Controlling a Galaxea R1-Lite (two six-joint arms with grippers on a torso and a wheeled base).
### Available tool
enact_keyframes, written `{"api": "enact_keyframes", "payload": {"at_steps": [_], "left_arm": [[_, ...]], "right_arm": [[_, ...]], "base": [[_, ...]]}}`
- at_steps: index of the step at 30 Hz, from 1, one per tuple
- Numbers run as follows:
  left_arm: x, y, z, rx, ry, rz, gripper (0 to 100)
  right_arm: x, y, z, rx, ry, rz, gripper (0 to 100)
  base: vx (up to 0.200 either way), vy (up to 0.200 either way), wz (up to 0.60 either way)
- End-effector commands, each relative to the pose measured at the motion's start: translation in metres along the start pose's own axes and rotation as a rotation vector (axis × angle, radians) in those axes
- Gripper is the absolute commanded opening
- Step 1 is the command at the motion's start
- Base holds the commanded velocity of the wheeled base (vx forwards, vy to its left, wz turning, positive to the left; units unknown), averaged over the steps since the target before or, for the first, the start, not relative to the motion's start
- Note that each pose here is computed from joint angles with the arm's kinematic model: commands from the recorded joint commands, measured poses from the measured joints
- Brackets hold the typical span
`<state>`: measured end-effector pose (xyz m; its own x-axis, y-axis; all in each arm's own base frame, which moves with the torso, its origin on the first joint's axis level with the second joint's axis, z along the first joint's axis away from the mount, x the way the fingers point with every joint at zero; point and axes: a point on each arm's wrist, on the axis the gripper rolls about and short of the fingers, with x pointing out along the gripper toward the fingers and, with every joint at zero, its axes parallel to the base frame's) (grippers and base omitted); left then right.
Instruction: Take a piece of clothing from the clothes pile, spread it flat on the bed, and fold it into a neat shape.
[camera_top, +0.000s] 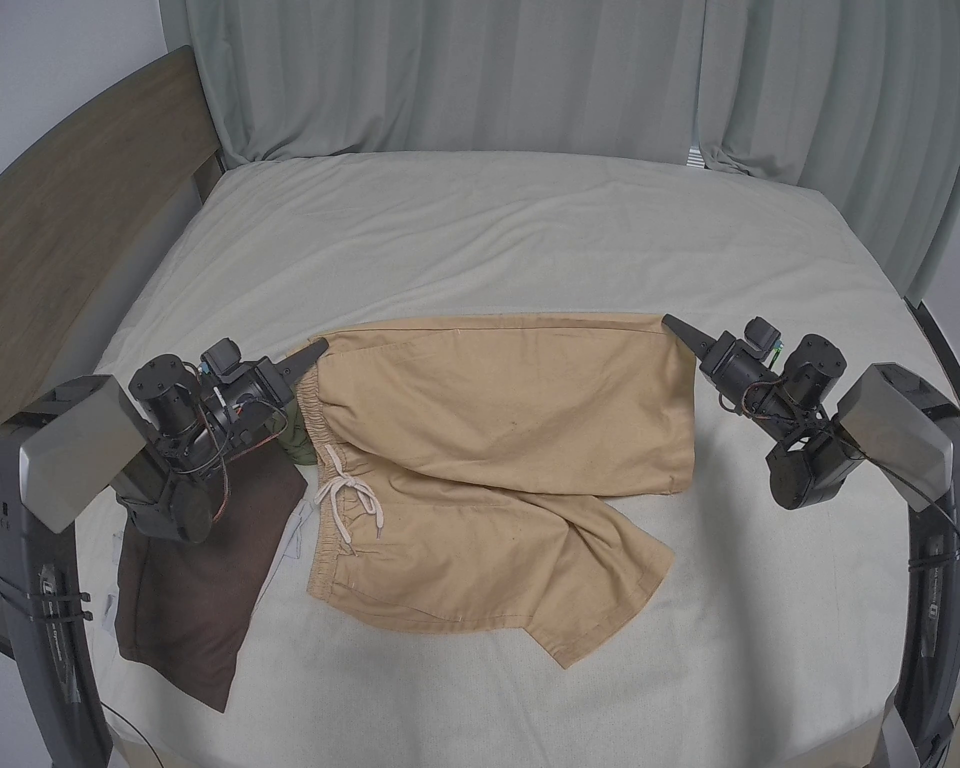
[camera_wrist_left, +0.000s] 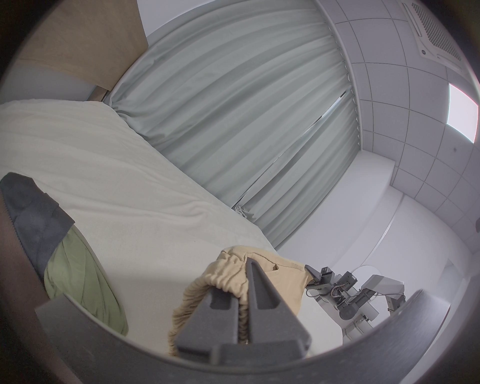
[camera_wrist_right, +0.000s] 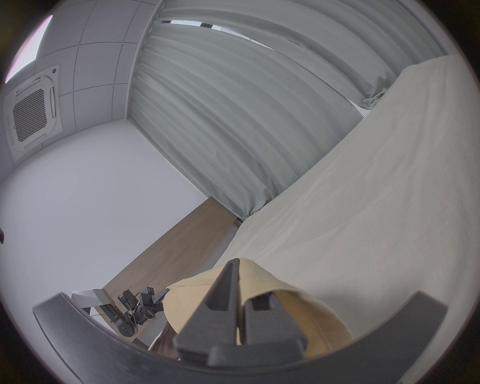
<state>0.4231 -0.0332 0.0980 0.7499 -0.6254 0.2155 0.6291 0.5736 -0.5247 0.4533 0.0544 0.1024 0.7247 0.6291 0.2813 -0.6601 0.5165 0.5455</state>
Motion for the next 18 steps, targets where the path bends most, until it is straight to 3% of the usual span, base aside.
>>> {"api": "enact_keyframes", "payload": {"at_steps": [1,9,10,12,13,18], "left_arm": [[0.005,0.011,-0.008,-0.012,0.005,0.004,0],[0.015,0.018,-0.010,-0.018,-0.020,-0.002,0],[0.016,0.018,-0.009,-0.021,-0.023,-0.007,100],[0.019,0.016,-0.007,-0.039,-0.029,-0.019,100],[0.021,0.015,-0.007,-0.059,-0.031,-0.024,100],[0.029,0.008,-0.005,-0.178,-0.022,-0.040,100]], "right_arm": [[0.003,-0.009,-0.006,0.007,0.007,-0.008,0],[0.009,-0.012,-0.001,-0.008,-0.008,0.006,0],[0.009,-0.013,-0.001,-0.005,-0.005,0.001,0],[0.009,-0.014,0.001,-0.006,-0.007,-0.001,0],[0.011,-0.014,0.003,-0.009,-0.013,0.002,100],[0.008,-0.021,0.011,-0.013,-0.030,-0.018,100]], "base": [[0.000,0.000,0.00],[0.000,0.000,0.00],[0.000,0.000,0.00],[0.000,0.000,0.00],[0.000,0.000,0.00],[0.000,0.000,0.00]]}}
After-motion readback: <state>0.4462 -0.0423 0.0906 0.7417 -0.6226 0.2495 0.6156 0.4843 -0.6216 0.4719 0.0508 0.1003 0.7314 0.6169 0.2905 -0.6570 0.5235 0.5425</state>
